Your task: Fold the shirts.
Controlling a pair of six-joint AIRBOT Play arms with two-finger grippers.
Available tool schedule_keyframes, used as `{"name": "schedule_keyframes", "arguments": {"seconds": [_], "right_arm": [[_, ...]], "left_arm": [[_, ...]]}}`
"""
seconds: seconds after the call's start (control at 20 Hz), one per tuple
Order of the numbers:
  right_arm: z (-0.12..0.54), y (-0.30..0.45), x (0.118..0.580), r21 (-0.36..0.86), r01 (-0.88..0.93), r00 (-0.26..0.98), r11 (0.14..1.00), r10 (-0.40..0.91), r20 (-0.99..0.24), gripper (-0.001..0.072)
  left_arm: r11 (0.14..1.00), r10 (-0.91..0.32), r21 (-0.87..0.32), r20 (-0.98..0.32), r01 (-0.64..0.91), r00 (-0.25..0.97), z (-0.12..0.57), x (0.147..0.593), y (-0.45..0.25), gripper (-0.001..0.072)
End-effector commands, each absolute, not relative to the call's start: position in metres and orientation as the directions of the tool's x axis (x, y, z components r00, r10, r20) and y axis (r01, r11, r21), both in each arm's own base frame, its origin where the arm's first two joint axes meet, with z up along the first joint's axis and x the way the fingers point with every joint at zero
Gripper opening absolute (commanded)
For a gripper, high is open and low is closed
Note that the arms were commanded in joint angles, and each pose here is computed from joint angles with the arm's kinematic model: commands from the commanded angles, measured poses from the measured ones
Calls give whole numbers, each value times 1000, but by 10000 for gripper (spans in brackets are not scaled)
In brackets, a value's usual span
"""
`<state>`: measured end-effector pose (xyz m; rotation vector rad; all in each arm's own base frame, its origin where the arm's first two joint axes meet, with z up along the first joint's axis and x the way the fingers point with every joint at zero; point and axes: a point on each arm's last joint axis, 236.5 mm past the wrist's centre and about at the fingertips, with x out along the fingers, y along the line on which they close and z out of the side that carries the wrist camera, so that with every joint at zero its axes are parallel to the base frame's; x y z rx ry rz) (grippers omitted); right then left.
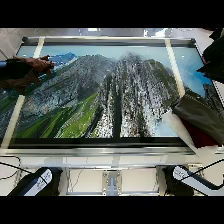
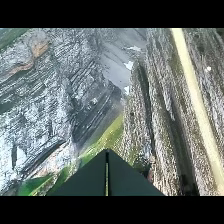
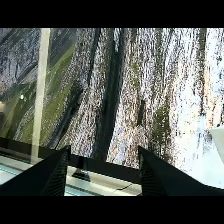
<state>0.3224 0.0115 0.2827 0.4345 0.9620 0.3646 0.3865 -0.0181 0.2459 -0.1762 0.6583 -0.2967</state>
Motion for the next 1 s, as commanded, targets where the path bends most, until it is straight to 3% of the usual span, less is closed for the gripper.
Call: {"name": "schedule_keyframes", "arguments": {"seconds": [0.0,0.25,0.3,0.35,0.4,0.45,0.5,0.6,0.7,0.75,0.8,0.95], "right_arm": [[281,7,324,494,-90,530,865,461,-711,478],[280,2,327,482,-75,542,873,442,-715,478],[280,2,328,482,-76,544,873,441,-713,478],[280,2,328,481,-75,546,873,440,-713,478],[280,2,328,482,-75,546,873,440,-713,478],[280,2,328,482,-75,546,873,440,-713,478],[280,1,328,481,-74,546,874,439,-713,477],[279,-1,328,474,-66,547,878,429,-719,477],[279,-3,330,470,-59,552,881,421,-720,477],[280,-3,331,474,-52,560,879,419,-715,477],[281,-4,334,482,-41,569,875,417,-709,477],[282,-4,335,504,-7,574,864,416,-705,477]], "left_arm": [[936,-340,-276,-562,216,754,245,393,-20,17],[986,-163,-124,-582,111,796,234,413,25,19],[996,-90,-49,-583,76,807,232,418,43,22],[999,-11,20,-563,27,826,234,427,63,79],[996,79,67,-530,-51,845,238,437,87,317],[982,188,93,-482,-163,856,242,450,117,462],[958,286,104,-441,-267,851,242,459,148,463],[903,401,38,-427,-427,810,216,475,204,463],[828,421,-102,-537,-552,731,146,483,249,519],[786,396,-165,-606,-595,690,102,487,262,593],[747,352,-235,-654,-622,669,64,492,267,622],[622,258,-382,-724,-683,640,-21,507,277,650]]}}
